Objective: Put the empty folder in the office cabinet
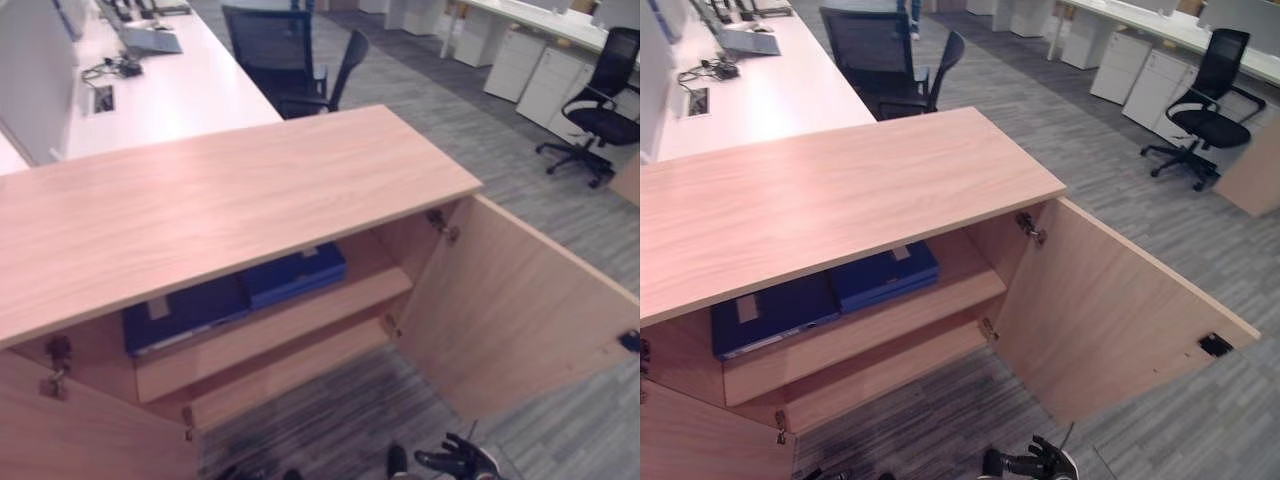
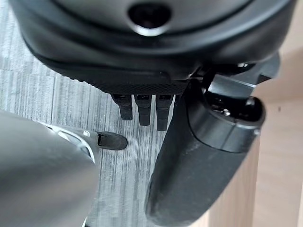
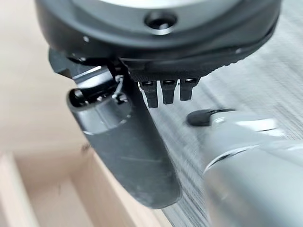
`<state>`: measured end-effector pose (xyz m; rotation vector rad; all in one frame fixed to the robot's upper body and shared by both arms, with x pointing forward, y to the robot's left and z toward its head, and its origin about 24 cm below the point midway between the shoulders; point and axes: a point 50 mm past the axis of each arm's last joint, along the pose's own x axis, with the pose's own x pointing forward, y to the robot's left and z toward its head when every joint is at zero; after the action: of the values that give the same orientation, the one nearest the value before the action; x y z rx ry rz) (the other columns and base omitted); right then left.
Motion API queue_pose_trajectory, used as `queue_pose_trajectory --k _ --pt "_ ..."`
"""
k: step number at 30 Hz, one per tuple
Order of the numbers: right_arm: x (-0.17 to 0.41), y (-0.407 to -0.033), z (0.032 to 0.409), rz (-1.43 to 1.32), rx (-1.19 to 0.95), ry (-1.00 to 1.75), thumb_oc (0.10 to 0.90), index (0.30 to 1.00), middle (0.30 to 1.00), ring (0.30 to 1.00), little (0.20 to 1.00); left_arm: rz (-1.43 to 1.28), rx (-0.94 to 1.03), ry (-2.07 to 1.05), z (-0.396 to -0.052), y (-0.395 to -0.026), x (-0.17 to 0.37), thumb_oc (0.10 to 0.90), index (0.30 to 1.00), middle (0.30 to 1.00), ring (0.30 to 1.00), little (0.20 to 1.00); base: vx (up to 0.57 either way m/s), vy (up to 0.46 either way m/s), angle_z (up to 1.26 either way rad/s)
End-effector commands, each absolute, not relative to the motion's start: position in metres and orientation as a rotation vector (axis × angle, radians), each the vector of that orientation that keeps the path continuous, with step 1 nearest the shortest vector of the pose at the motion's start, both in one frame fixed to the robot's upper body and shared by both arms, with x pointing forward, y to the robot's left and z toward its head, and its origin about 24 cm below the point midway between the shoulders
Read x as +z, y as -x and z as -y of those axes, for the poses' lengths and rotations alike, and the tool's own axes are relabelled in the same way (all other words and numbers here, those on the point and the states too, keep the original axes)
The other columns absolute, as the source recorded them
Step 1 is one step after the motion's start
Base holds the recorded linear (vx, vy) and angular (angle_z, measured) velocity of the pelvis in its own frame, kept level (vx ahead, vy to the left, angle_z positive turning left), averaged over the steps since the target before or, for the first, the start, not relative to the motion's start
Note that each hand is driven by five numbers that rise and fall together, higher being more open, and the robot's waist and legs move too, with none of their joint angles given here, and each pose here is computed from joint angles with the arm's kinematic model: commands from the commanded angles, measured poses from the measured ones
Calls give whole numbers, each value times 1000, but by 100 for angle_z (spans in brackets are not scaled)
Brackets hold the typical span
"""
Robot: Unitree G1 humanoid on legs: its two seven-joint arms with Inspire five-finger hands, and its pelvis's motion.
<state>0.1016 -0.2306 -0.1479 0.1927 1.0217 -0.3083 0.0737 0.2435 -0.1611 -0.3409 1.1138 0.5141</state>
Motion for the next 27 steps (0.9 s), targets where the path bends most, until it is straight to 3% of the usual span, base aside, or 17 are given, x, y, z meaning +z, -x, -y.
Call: queue_pose_trajectory --k 1,9,17,27 --pt "-125 -141 257 -840 -379 -182 800 900 900 900 900 -1024 527 302 -255 -94 -153 800 900 900 900 900 -62 -5 -77" --pt "-112 -124 309 -771 -656 -179 800 900 900 900 900 -1011 565 327 -257 -100 -152 800 900 900 900 900 -13 -97 -24" --pt "-78 -139 347 -662 -672 12 800 900 900 900 900 -1006 618 358 -263 -87 -153 800 900 900 900 900 51 -169 -30" --pt "13 -186 401 -396 -633 347 800 900 900 900 900 -1000 574 373 -257 -94 -153 800 900 900 900 900 55 -155 3"
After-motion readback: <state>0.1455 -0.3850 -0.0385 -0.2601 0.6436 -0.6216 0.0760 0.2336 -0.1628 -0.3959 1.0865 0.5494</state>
